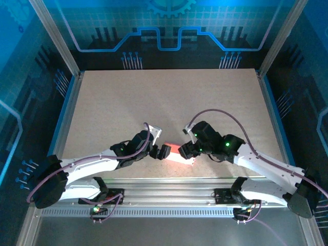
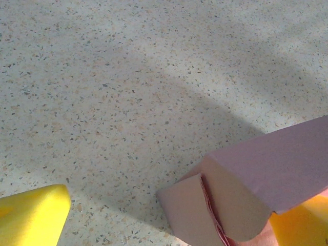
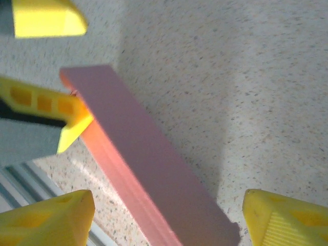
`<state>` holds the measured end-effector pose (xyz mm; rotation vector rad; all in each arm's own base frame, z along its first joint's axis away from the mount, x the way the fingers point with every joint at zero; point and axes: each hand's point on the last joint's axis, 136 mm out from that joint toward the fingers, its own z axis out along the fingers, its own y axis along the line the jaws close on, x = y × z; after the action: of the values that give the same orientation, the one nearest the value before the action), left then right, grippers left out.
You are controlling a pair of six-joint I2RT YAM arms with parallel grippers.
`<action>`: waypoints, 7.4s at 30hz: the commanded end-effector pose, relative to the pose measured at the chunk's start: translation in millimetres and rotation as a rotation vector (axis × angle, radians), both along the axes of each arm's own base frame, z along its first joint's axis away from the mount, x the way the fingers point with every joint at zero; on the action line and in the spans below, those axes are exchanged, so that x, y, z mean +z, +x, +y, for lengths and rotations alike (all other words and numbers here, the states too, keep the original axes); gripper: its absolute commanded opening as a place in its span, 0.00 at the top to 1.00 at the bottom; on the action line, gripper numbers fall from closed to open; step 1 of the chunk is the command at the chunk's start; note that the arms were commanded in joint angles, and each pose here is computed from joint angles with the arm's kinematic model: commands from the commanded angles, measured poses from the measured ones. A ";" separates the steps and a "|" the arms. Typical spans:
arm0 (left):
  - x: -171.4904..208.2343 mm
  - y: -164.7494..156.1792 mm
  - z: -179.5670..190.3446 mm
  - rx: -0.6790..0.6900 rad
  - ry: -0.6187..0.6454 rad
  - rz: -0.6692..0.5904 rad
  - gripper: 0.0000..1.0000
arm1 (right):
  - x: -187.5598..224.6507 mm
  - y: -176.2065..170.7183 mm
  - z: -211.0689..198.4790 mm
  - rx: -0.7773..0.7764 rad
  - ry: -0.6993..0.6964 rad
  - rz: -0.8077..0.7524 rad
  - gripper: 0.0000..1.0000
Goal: Fold the paper box
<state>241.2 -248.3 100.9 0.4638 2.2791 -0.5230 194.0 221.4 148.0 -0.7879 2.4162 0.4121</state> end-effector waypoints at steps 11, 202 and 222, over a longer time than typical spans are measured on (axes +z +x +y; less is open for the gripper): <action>-35.5 -15.1 17.5 -0.012 0.122 0.103 0.01 | -35.3 -17.0 16.0 0.200 -0.206 0.032 0.48; -88.2 -54.4 73.6 0.431 -0.098 0.615 0.62 | -34.0 -13.0 0.1 -0.627 0.562 0.565 0.36; -96.3 -57.9 74.4 0.437 -0.084 0.641 0.56 | -119.6 -50.0 -34.8 -0.754 0.428 0.628 0.85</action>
<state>246.3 -224.2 93.7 -0.2619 2.4517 -0.9443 177.2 221.6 95.3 0.4553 2.5677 1.1973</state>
